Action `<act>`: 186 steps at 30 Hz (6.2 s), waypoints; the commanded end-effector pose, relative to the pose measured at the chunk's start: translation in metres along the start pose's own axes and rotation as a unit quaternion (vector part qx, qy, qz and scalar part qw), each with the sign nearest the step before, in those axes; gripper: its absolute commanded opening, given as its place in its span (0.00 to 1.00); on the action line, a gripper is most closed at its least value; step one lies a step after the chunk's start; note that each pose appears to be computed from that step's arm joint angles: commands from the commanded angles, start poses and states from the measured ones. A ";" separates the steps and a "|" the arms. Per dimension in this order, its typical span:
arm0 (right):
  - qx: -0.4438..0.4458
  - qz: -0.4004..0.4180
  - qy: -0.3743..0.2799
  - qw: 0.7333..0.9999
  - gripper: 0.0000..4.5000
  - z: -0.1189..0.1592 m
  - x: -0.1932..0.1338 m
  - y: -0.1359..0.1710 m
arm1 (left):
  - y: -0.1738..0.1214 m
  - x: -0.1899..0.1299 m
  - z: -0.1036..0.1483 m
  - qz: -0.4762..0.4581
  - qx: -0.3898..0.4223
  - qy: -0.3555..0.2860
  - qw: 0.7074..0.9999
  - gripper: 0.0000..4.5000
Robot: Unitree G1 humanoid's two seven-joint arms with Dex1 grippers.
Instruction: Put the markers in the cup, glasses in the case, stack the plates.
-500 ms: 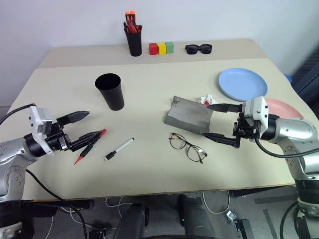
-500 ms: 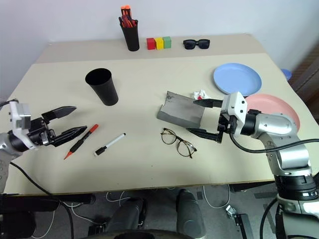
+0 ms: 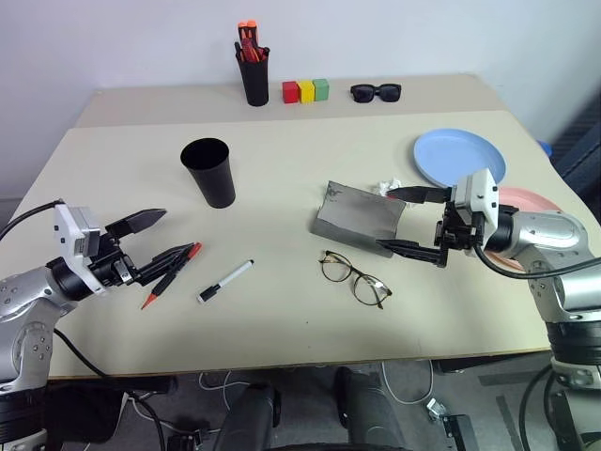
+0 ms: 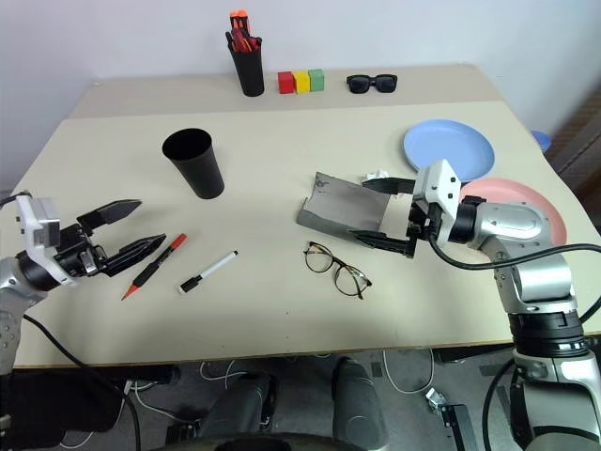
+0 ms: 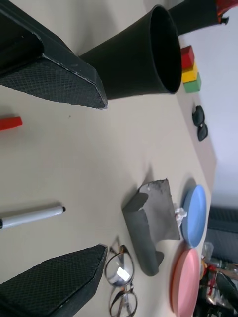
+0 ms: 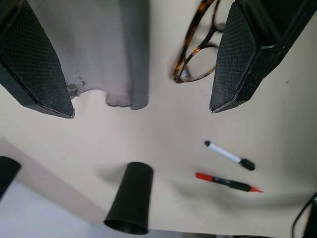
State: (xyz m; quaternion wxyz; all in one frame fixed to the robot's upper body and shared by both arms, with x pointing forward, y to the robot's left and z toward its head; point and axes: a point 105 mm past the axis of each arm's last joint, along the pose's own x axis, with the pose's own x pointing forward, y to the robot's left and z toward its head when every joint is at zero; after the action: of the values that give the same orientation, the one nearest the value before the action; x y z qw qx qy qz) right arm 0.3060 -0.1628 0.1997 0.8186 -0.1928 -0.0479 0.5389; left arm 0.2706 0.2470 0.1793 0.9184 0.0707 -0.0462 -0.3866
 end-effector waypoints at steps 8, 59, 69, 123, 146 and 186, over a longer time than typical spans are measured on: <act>-0.025 -0.052 -0.051 0.997 0.99 0.021 0.027 0.005 | 0.014 -0.022 -0.004 0.082 -0.055 0.081 0.992 1.00; 0.036 -0.025 -0.058 0.997 1.00 0.018 0.021 0.050 | 0.048 0.016 -0.047 0.087 -0.049 0.285 0.953 0.01; 0.143 0.005 -0.107 0.984 1.00 0.031 0.020 0.043 | 0.026 0.059 0.037 -0.011 -0.010 0.071 0.997 0.01; 0.072 -0.103 -0.111 0.986 1.00 0.034 0.024 0.004 | 0.091 0.134 0.050 0.162 0.015 -0.248 0.955 0.99; 0.086 -0.080 -0.104 0.988 1.00 0.024 0.022 0.014 | -0.051 0.028 -0.026 -0.060 -0.056 0.348 0.934 0.99; 0.065 -0.107 -0.104 0.987 1.00 0.021 0.020 0.003 | -0.009 0.129 0.067 0.018 0.044 -0.042 0.998 0.00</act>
State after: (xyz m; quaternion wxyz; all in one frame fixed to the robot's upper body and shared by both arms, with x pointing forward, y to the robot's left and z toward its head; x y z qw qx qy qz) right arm 0.3074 -0.1395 0.2028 0.8779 -0.0684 -0.0903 0.4653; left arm 0.3372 0.1285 0.2221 0.9080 0.0842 -0.0350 -0.4089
